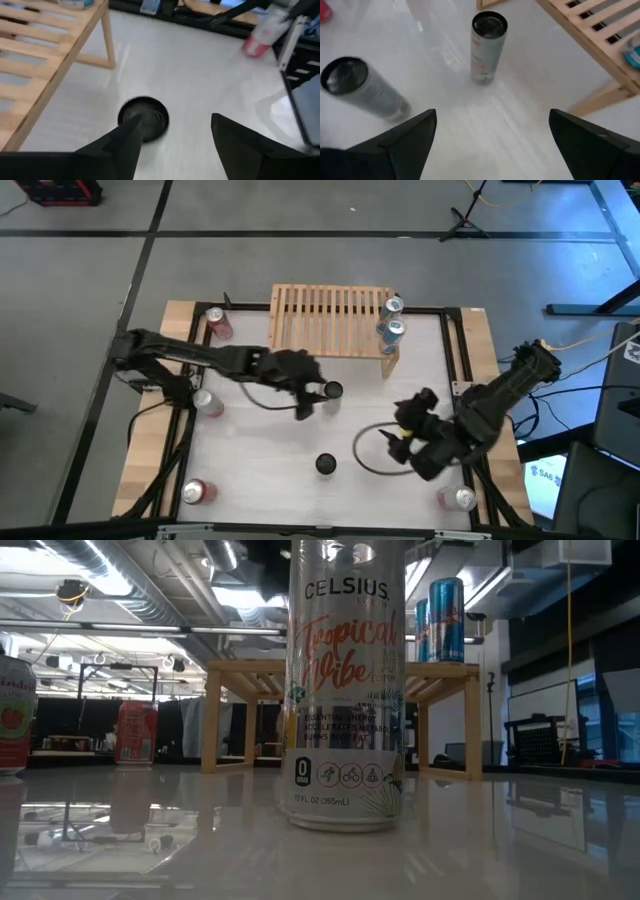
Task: Place canned beverage on shelf
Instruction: Put the top white and yellow soda can on the shelf
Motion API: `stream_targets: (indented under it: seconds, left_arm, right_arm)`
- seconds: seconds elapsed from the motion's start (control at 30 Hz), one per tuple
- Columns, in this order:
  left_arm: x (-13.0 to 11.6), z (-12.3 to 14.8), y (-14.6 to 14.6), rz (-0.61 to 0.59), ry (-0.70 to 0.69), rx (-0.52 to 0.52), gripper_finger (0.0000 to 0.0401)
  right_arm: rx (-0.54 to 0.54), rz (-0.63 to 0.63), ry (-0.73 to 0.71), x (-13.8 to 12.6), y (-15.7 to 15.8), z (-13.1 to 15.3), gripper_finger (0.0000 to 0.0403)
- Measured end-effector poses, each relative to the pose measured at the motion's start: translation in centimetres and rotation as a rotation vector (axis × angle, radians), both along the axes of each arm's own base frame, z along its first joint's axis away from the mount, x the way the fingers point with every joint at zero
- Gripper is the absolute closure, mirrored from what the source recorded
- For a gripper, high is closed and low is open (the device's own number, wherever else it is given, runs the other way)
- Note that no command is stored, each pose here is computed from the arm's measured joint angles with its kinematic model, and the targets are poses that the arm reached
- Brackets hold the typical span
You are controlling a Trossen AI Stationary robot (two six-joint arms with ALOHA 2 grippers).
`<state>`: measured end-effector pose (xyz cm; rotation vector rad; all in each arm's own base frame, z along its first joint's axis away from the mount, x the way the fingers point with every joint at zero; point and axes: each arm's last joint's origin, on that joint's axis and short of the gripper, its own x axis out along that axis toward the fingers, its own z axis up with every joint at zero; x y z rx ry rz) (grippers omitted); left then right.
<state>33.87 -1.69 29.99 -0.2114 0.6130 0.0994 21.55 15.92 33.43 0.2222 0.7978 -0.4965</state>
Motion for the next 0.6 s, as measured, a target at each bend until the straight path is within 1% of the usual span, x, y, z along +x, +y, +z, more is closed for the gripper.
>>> stream_targets:
  seconds: [0.1, 0.23, 0.4, 0.43, 0.6]
  left_arm:
    - [2.5, -0.2, 0.6, 0.007, 0.045, -0.002, 0.0166]
    - [4.6, -1.0, 1.7, 0.04, 0.148, 0.005, 0.0165]
    - [5.8, -2.7, 2.2, 0.037, 0.205, -0.005, 0.0165]
    - [6.0, -2.9, 2.2, 0.036, 0.209, 0.006, 0.0165]
    - [6.1, -3.0, 2.0, 0.028, 0.209, 0.016, 0.0165]
  right_arm:
    - [-0.021, 0.024, 0.002, -1.6, 0.9, 0.1, 0.0029]
    - [-0.023, 0.059, 0.013, -3.0, 1.9, 0.0, 0.0029]
    - [-0.009, 0.077, 0.012, -4.2, 3.0, -0.7, 0.0029]
    - [-0.002, 0.079, 0.009, -4.4, 3.2, -0.8, 0.0029]
    - [0.023, 0.075, 0.001, -5.6, 3.9, -1.1, 0.0029]
